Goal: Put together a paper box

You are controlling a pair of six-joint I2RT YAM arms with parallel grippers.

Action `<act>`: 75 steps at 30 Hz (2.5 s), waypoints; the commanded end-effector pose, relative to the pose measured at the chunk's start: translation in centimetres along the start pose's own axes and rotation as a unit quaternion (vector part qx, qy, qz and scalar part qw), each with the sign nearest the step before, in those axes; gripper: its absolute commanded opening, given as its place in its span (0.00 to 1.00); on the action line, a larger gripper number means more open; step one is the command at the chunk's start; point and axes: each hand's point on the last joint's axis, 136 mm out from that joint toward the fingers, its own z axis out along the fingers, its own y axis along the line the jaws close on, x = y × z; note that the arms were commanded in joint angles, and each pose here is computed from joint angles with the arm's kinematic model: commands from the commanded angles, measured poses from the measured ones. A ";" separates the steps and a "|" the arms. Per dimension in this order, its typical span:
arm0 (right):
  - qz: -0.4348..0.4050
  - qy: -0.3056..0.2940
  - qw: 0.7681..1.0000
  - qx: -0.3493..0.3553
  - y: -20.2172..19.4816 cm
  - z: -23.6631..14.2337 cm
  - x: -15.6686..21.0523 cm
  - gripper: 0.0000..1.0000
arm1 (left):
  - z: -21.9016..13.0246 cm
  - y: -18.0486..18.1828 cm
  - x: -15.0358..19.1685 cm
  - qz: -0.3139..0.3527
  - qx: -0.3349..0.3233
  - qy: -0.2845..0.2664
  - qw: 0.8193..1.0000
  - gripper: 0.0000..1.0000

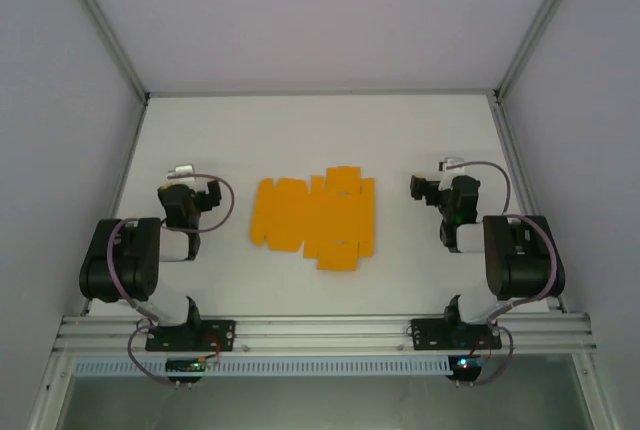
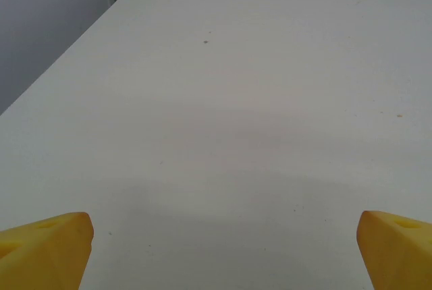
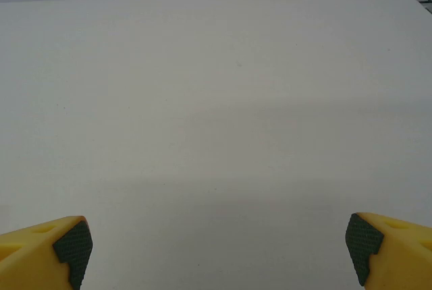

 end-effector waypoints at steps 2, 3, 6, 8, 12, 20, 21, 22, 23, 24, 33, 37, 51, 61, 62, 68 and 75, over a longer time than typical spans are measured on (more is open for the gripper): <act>0.007 0.005 1.000 0.000 -0.1 0.1 0.3 0.99 | 0.3 0.0 -1.9 -0.001 0.002 -0.027 1.000 0.99; 0.007 0.004 1.000 0.001 -0.2 0.1 0.2 0.99 | 0.3 -0.2 -1.8 0.001 0.006 -0.025 1.000 1.00; 0.008 0.007 1.000 0.001 -0.2 0.1 0.4 0.99 | 0.4 -0.5 -1.9 0.005 0.015 -0.024 1.000 1.00; 0.009 0.006 1.000 0.002 -0.2 0.2 0.3 0.99 | 0.4 -0.5 -1.9 0.004 0.015 -0.024 1.000 0.99; 0.009 0.006 1.000 0.002 -0.2 0.1 0.3 0.99 | 0.4 -0.5 -1.9 0.004 0.015 -0.025 1.000 0.99; 0.009 0.006 1.000 0.002 -0.3 0.1 0.3 0.99 | 0.4 -0.5 -1.9 0.005 0.015 -0.024 1.000 1.00; 0.009 0.006 1.000 0.002 -0.2 0.1 0.3 0.99 | 0.4 -0.5 -1.9 0.005 0.015 -0.024 1.000 1.00; 0.009 0.005 1.000 0.001 -0.2 0.1 0.3 0.99 | 0.4 -0.5 -1.8 0.004 0.015 -0.024 1.000 1.00; 0.009 0.004 1.000 0.001 -0.2 0.1 0.3 0.99 | 0.4 -0.5 -1.9 0.005 0.015 -0.024 1.000 0.99; 0.009 0.003 1.000 -0.001 -0.2 0.1 0.1 0.99 | 0.3 -0.5 -1.8 0.004 0.015 -0.024 1.000 0.99; 0.020 0.019 0.999 0.031 -0.4 -3.1 -6.7 0.99 | -2.2 -0.5 -6.6 -0.045 0.015 0.018 0.999 0.99; 0.069 0.092 0.993 -0.009 3.3 -4.9 -7.7 0.91 | -4.4 -3.9 -6.2 -0.120 0.094 0.096 0.984 1.00; 0.114 0.288 0.926 -0.217 21.4 -7.5 -0.5 0.49 | -7.8 -11.3 0.2 -0.124 0.195 0.253 0.939 0.99; 0.095 0.409 0.892 -0.165 20.5 -6.2 9.1 0.37 | -9.3 -14.8 3.8 -0.156 0.292 0.330 0.884 0.99; 0.086 0.415 0.892 -0.159 20.2 -6.0 10.0 0.37 | -9.6 -15.3 3.7 -0.161 0.308 0.329 0.878 1.00; 0.068 0.437 0.883 -0.156 19.8 -5.2 12.8 0.33 | -10.2 -16.8 4.5 -0.171 0.351 0.351 0.851 1.00; 0.033 0.428 0.885 -0.179 19.8 -4.9 13.5 0.33 | -10.1 -18.9 4.1 -0.179 0.412 0.357 0.819 0.91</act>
